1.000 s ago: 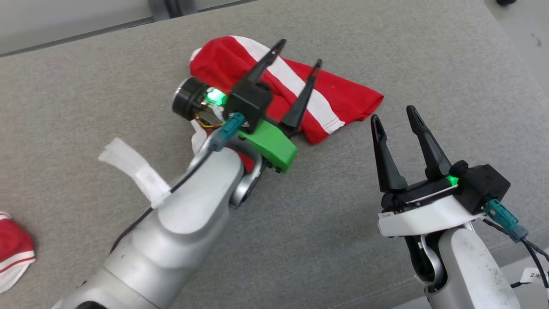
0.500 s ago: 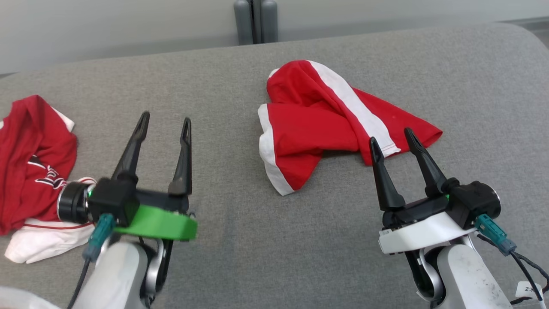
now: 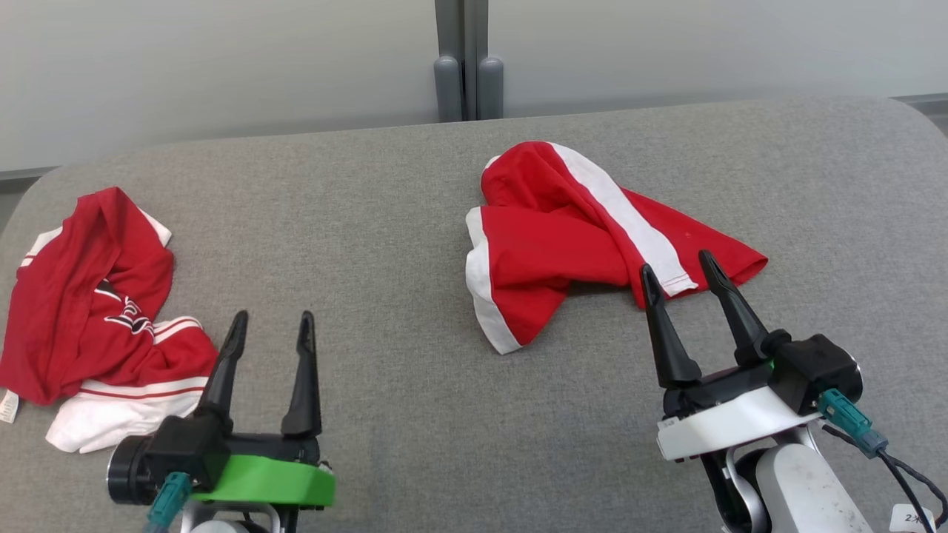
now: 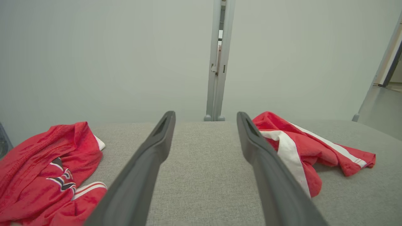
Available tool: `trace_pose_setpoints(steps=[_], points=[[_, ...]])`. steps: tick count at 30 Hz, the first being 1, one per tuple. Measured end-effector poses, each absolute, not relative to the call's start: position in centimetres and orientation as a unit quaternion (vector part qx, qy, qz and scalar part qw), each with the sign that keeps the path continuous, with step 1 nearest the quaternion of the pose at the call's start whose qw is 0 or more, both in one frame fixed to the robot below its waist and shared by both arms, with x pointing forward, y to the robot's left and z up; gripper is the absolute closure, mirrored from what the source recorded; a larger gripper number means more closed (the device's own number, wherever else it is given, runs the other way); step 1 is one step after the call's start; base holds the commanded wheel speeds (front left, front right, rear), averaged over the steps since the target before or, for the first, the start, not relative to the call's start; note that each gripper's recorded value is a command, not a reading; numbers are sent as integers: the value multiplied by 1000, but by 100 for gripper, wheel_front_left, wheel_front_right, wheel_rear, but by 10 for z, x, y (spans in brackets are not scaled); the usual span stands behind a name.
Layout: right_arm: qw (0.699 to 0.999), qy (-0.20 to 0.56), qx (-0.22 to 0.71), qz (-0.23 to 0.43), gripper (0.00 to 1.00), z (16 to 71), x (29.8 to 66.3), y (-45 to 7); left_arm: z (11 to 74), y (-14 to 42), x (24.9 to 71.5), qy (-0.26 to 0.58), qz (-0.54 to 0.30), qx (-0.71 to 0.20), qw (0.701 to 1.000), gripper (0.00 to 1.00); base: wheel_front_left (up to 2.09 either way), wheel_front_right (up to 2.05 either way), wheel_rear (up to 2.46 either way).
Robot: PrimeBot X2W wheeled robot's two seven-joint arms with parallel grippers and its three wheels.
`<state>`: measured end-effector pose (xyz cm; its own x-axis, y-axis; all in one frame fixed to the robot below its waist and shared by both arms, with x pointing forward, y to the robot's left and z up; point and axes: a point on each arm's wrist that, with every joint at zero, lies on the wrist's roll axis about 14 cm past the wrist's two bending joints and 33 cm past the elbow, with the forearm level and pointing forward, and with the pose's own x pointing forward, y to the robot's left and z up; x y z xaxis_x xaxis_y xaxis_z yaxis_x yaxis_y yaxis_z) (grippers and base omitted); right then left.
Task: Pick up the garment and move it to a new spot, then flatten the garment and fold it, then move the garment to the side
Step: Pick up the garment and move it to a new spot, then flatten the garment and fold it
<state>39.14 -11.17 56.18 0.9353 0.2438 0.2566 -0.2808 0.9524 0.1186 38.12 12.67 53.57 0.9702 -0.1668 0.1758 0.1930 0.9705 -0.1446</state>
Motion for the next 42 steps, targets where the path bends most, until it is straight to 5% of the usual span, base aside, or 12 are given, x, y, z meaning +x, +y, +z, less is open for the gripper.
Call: trace_pose_setpoints(steps=[18,27,42], points=[[980,-100,72,157,0,548,402,-95,501,132,381,-31,-87,-100,991,0,0,0,0],[966,-17,-3,259,0,501,426,-28,498,135,381,-26,-79,-114,990,0,0,0,0],[941,151,-83,292,0,439,476,9,475,158,358,13,-21,-136,990,0,0,0,0]])
